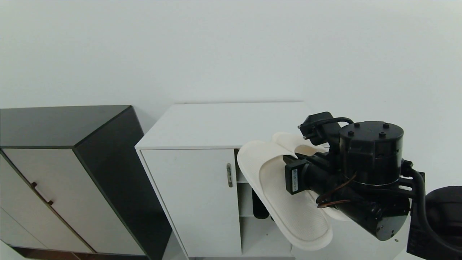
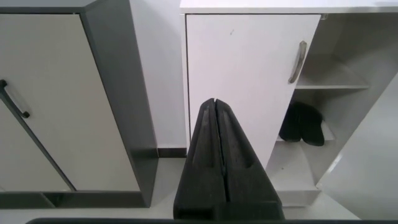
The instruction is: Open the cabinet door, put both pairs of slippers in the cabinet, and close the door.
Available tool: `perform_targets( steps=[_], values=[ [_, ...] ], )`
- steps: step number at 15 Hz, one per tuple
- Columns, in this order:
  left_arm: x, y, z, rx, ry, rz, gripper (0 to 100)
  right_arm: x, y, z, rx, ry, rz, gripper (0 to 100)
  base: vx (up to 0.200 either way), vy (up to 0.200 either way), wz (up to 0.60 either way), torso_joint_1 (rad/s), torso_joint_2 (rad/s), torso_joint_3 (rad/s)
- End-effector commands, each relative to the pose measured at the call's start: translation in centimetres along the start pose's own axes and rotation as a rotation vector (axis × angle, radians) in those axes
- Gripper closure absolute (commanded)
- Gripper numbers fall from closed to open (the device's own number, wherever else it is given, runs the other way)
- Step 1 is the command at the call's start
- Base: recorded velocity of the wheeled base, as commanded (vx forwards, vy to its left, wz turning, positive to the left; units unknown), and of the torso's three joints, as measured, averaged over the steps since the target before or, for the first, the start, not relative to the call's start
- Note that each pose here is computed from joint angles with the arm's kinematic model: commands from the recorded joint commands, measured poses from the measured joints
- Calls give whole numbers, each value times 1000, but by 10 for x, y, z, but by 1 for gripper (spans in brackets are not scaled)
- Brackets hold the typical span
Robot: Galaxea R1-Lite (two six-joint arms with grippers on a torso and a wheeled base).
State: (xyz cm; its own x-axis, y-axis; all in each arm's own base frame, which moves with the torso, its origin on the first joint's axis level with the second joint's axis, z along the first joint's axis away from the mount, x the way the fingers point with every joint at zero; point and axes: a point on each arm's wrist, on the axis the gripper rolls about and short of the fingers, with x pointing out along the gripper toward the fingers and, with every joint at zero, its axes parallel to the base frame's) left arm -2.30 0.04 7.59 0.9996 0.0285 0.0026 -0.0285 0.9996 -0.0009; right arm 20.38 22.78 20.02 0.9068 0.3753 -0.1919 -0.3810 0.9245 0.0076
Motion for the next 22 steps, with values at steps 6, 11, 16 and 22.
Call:
perform_targets(
  steps=[6,11,16,22],
  values=[
    [0,0,0,-1,1,1,100,2,0,-4,-8,12,3,100,0,0,0,-8,22,13],
    [0,0,0,-1,1,1,100,2,0,-4,-9,13,3,100,0,0,0,-173,438,264],
    [0,0,0,-1,1,-1,100,2,0,-5,-12,17,3,100,0,0,0,-183,507,315],
    [0,0,0,-1,1,1,100,2,0,-6,-13,18,-1,100,0,0,0,-152,474,324]
  ],
)
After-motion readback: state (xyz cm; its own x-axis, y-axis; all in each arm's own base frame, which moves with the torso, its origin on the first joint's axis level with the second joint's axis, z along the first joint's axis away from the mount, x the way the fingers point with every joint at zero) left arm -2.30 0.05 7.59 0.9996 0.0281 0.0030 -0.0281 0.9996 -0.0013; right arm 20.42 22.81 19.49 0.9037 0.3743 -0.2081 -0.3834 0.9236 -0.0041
